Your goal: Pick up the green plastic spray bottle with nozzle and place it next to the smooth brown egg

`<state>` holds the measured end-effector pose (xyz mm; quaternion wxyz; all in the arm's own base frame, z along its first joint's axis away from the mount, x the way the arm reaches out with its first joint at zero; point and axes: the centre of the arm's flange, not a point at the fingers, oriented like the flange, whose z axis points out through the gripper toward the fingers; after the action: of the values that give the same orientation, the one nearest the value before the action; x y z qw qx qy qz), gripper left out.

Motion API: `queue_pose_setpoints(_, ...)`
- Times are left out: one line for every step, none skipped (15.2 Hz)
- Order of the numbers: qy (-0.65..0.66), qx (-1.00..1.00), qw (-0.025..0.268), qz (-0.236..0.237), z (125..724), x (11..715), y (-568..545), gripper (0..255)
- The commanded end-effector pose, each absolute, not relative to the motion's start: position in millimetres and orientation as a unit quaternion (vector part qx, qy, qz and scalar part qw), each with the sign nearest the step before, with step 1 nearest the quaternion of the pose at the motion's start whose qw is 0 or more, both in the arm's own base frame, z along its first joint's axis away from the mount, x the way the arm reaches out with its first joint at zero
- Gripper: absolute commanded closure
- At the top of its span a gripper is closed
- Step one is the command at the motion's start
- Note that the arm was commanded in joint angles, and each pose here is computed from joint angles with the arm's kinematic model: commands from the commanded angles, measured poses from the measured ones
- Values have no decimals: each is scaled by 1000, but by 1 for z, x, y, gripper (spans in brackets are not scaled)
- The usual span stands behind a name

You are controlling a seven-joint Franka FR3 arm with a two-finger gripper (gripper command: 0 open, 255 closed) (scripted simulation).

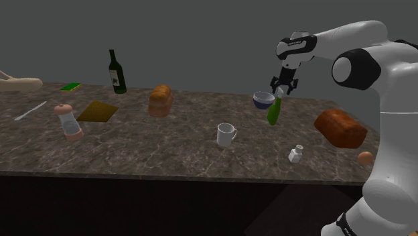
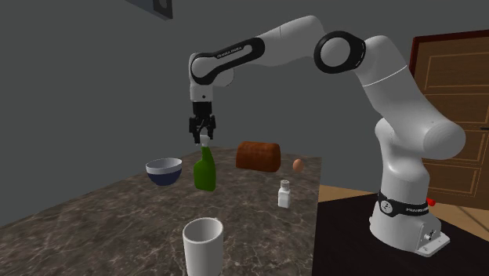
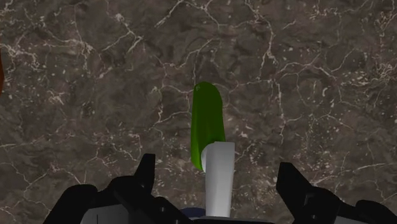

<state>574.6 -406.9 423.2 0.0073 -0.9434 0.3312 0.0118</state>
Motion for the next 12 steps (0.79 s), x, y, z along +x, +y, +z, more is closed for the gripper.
queue_pose_setpoints(331,-943,7,12,423,575,-407,0)
queue_pose_setpoints(331,-943,7,12,423,575,-407,255)
queue_pose_setpoints(331,-943,7,12,423,575,-407,255)
queue_pose_setpoints(331,-943,7,12,423,575,-407,255)
queue_pose_setpoints(331,-943,7,12,423,575,-407,255)
queue_pose_setpoints(331,-943,7,12,423,575,-407,255)
queue_pose_setpoints(331,-943,7,12,423,575,-407,255)
queue_pose_setpoints(331,-943,7,12,423,575,-407,255)
queue_pose_setpoints(331,-943,7,12,423,575,-407,255)
queue_pose_setpoints(331,-943,7,12,423,575,-407,255)
queue_pose_setpoints(331,-943,7,12,423,575,-407,255)
queue_pose_setpoints(331,-943,7,12,428,575,-407,255)
